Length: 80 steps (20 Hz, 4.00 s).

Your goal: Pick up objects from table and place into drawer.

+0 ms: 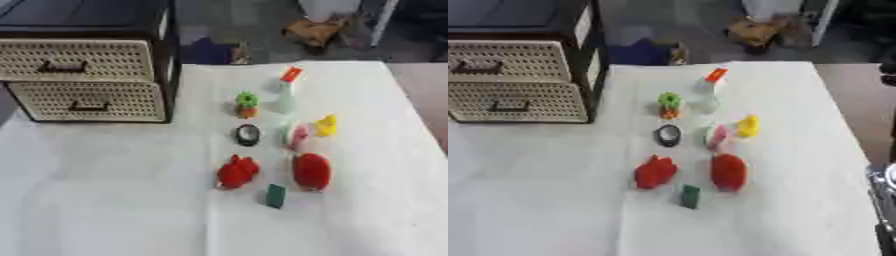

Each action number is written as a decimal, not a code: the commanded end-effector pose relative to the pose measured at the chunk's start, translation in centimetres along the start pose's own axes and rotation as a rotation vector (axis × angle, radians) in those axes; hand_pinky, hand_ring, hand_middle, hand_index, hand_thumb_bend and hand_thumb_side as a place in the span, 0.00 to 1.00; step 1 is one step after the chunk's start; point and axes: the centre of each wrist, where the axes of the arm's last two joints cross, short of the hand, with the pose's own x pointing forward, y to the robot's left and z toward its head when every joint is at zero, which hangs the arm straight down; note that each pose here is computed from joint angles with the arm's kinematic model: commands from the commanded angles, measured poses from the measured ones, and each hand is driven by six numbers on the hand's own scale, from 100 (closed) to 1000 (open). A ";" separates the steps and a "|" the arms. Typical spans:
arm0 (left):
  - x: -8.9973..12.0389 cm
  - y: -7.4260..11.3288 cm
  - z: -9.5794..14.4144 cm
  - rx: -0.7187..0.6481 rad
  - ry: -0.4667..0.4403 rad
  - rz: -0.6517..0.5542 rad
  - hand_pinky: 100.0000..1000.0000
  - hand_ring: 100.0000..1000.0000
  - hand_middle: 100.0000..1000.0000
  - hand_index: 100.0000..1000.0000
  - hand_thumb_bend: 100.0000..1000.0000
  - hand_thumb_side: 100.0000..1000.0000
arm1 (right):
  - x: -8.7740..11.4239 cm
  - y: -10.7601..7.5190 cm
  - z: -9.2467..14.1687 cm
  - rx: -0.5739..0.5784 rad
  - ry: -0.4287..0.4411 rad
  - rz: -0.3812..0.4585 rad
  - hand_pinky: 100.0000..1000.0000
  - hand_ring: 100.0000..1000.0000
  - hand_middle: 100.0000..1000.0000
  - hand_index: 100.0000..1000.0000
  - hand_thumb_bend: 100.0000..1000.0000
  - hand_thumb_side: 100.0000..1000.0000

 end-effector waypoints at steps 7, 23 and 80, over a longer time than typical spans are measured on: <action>0.6 0.0 -0.5 0.007 -0.030 0.007 0.41 0.55 0.60 0.78 0.00 1.00 | 0.7 -0.4 -0.5 -0.007 -0.032 -0.010 0.57 0.57 0.55 0.79 0.00 1.00; 2.8 1.5 -4.8 -0.050 -0.275 -0.261 0.42 0.56 0.58 0.79 0.00 1.00 | 1.0 -0.5 -1.0 0.000 -0.064 -0.005 0.58 0.57 0.56 0.79 0.00 1.00; 10.0 2.0 -17.9 -1.247 -0.166 -1.085 0.00 0.00 0.00 0.81 0.00 1.00 | 1.5 -1.5 -2.1 -0.018 -0.201 0.048 0.59 0.58 0.56 0.79 0.00 1.00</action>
